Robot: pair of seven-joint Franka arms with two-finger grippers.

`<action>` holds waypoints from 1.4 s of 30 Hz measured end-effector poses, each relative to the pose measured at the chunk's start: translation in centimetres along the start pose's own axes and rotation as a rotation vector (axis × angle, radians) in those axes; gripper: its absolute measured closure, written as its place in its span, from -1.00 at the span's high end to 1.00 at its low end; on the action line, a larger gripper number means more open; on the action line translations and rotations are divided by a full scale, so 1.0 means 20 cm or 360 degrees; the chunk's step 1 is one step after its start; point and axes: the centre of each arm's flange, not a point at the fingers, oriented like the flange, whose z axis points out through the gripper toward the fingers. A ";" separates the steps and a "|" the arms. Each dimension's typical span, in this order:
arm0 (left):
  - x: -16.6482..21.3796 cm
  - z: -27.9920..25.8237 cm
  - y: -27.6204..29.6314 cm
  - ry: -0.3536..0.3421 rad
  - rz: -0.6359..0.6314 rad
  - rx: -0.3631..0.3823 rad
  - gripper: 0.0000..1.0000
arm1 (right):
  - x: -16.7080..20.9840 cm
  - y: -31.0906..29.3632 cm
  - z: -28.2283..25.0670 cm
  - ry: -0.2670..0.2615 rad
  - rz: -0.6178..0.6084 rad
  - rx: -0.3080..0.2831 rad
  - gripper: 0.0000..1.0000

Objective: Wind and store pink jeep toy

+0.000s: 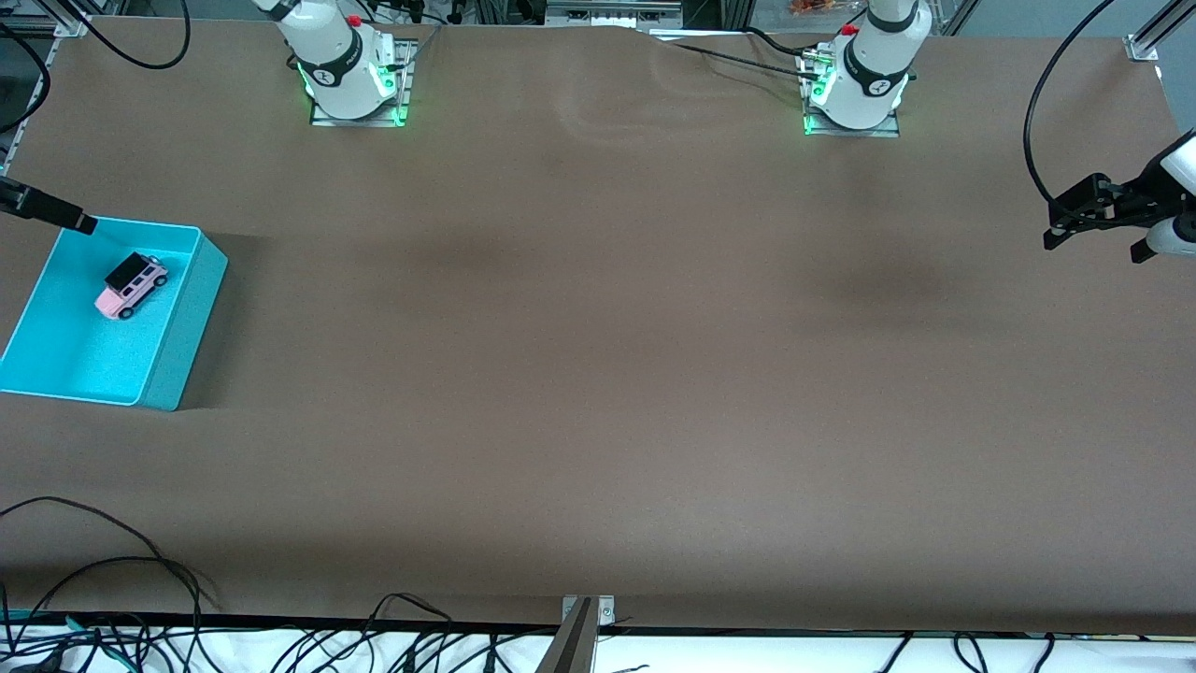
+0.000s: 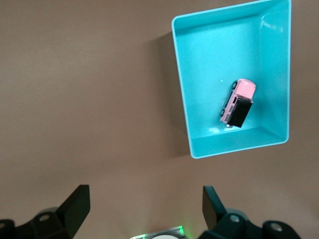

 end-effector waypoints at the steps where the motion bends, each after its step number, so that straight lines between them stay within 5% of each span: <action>1: 0.00 0.00 0.00 0.0000 0.0000 0.0000 1.00 | -0.01 -0.02 -0.01 -0.0007 -0.0004 0.0009 1.00; 20: 0.00 0.00 0.00 0.0000 0.0000 0.0000 1.00 | -0.18 -0.58 -0.26 0.0068 -0.0243 0.0075 1.00; 42: 0.00 0.00 0.00 0.0000 0.0000 0.0000 1.00 | -0.16 -0.57 -0.27 0.0094 -0.0314 0.0060 1.00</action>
